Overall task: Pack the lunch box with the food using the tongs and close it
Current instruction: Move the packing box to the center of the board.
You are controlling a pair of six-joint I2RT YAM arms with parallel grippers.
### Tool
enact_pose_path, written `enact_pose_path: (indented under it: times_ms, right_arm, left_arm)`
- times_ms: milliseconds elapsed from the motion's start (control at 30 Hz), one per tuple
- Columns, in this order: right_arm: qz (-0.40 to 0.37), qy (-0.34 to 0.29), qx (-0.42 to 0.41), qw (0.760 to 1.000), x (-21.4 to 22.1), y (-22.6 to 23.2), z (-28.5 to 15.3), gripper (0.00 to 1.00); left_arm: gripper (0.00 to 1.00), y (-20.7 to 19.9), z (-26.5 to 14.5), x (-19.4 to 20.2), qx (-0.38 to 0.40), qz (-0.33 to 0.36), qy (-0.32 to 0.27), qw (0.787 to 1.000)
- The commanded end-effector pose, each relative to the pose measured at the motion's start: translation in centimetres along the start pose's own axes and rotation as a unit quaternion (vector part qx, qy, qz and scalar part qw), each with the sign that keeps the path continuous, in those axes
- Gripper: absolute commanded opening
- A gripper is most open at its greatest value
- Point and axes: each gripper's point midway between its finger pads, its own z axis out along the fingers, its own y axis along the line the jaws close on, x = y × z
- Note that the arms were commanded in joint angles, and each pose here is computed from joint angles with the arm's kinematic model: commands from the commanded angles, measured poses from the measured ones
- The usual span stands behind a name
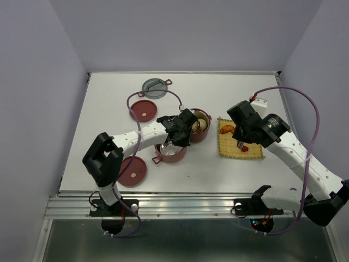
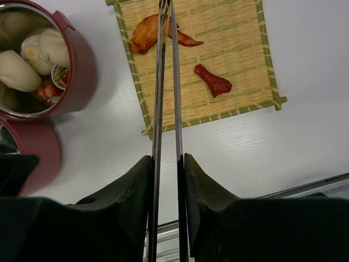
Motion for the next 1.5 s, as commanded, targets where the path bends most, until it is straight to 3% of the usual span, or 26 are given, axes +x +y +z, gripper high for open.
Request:
enact_pose_path:
  times_ms: [0, 333, 533, 567, 633, 667, 867, 900, 1100, 1233, 1400, 1467]
  right_arm:
    - [0.032, -0.026, -0.015, 0.999, -1.4, 0.2, -0.6, 0.22]
    - [0.032, -0.024, -0.018, 0.999, -1.2, 0.3, -0.5, 0.22]
    - [0.032, -0.015, -0.028, 0.999, -0.5, 0.7, 0.0, 0.22]
    - [0.033, -0.014, -0.031, 0.999, -0.4, 0.8, 0.0, 0.21]
    - [0.035, -0.015, -0.032, 0.999, -0.5, 0.8, -0.1, 0.21]
    - [0.036, -0.017, -0.033, 0.999, -0.6, 0.8, -0.2, 0.22]
    - [0.035, -0.017, -0.013, 0.999, -0.1, -0.1, 0.2, 0.22]
    - [0.036, -0.016, -0.011, 0.999, 0.0, -0.2, 0.3, 0.22]
    - [0.045, -0.002, 0.002, 0.999, 1.4, -1.2, 0.5, 0.27]
    - [0.056, 0.003, 0.008, 0.998, 2.2, -2.1, 0.4, 0.28]
    - [0.069, 0.01, 0.028, 0.997, 3.2, -3.6, 0.2, 0.32]
    - [0.076, 0.011, 0.027, 0.997, 3.4, -3.9, 0.1, 0.33]
  left_arm:
    - [0.0, -3.7, 0.2, -2.6, 0.055, -0.015, -0.018, 0.998]
    - [0.0, -5.1, 3.8, -6.0, 0.04, 0.001, -0.031, 0.999]
    - [0.02, -6.2, 3.8, -7.3, 0.058, 0.011, -0.034, 0.998]
    - [0.12, -6.8, 3.6, -6.8, 0.078, 0.017, -0.021, 0.997]
    - [0.19, -6.6, 3.3, -5.7, 0.084, 0.023, -0.005, 0.996]
    - [0.32, -6.6, 3.0, -5.4, 0.088, 0.028, -0.003, 0.996]
    - [0.77, -5.8, 0.5, -3.3, 0.098, 0.036, 0.011, 0.994]
    - [0.8, -5.8, -0.5, -3.3, 0.103, 0.037, 0.006, 0.994]
    - [0.8, -5.2, -5.0, -4.0, 0.106, 0.041, -0.02, 0.993]
    - [0.78, -2.4, -7.9, -5.6, 0.076, 0.021, -0.06, 0.995]
    - [0.77, 7.0, -5.8, -7.2, 0.005, -0.074, -0.077, 0.994]
    - [0.77, 9.0, -4.8, -6.9, 0.009, -0.102, -0.076, 0.992]
